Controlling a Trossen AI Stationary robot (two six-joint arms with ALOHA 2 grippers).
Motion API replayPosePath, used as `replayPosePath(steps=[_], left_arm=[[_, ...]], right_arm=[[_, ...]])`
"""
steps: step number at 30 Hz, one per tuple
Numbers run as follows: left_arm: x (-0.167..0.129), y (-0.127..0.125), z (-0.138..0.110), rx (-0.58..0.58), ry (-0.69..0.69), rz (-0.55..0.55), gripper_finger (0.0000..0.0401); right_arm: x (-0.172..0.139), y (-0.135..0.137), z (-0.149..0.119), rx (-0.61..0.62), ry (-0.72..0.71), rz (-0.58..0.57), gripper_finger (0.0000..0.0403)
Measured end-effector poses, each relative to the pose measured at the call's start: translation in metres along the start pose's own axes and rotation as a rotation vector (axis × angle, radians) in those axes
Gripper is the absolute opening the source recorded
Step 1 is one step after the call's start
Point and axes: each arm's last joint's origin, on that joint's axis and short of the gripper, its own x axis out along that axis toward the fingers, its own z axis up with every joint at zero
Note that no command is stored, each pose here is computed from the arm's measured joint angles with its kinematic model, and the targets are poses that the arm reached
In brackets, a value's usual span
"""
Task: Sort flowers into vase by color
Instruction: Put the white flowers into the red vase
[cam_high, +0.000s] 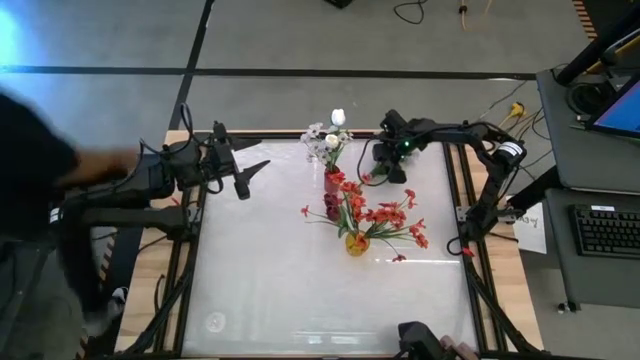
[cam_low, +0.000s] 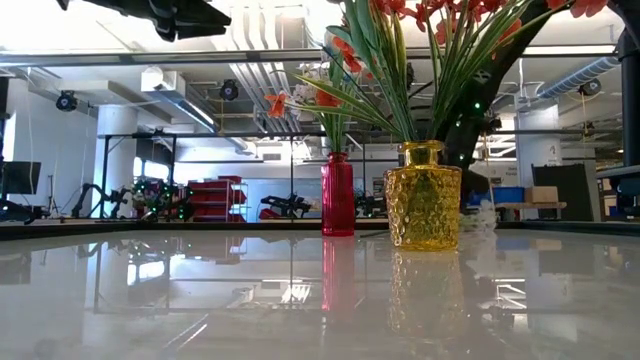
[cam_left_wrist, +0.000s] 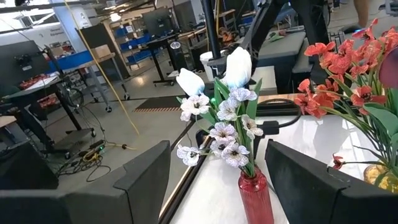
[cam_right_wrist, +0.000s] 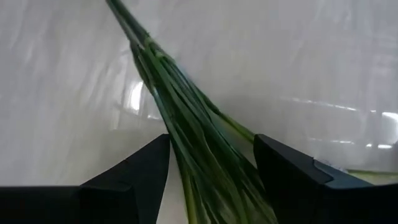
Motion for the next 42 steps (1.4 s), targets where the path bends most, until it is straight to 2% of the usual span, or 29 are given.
replayPosePath(steps=[4, 7, 16, 18, 24, 32, 36, 39, 42], left_arm=[[0.0, 0.0, 0.0, 0.0, 0.0, 0.0, 0.0246], [0.0, 0.0, 0.0, 0.0, 0.001, 0.0, 0.0246], [0.001, 0.0, 0.002, -0.004, -0.018, 0.005, 0.0246], [0.001, 0.0, 0.002, -0.006, -0.023, 0.006, 0.0246], [0.002, 0.002, 0.008, -0.065, -0.038, 0.008, 0.0246], [0.009, 0.0, 0.006, -0.081, -0.011, 0.001, 0.0246], [0.013, -0.001, 0.005, -0.082, -0.007, -0.001, 0.0246], [0.013, -0.001, 0.009, -0.103, -0.051, -0.01, 0.0246], [0.012, -0.002, 0.014, -0.114, -0.116, -0.08, 0.0246]], right_arm=[[0.004, 0.0, -0.002, 0.003, -0.017, -0.024, 0.0218], [0.005, 0.001, -0.003, -0.018, -0.017, -0.023, 0.0192], [0.005, 0.004, -0.005, -0.023, -0.014, -0.005, 0.004], [0.002, 0.002, -0.002, -0.033, -0.006, -0.029, 0.0021], [-0.03, -0.004, 0.009, -0.06, 0.131, -0.145, 0.002], [-0.098, 0.003, 0.028, -0.116, 0.194, -0.225, 0.0019], [-0.138, 0.01, 0.036, -0.164, 0.205, -0.387, 0.0018], [-0.17, 0.016, 0.044, -0.281, 0.18, -0.539, 0.0018], [-0.2, 0.027, 0.053, -0.44, 0.147, -0.69, 0.0018]])
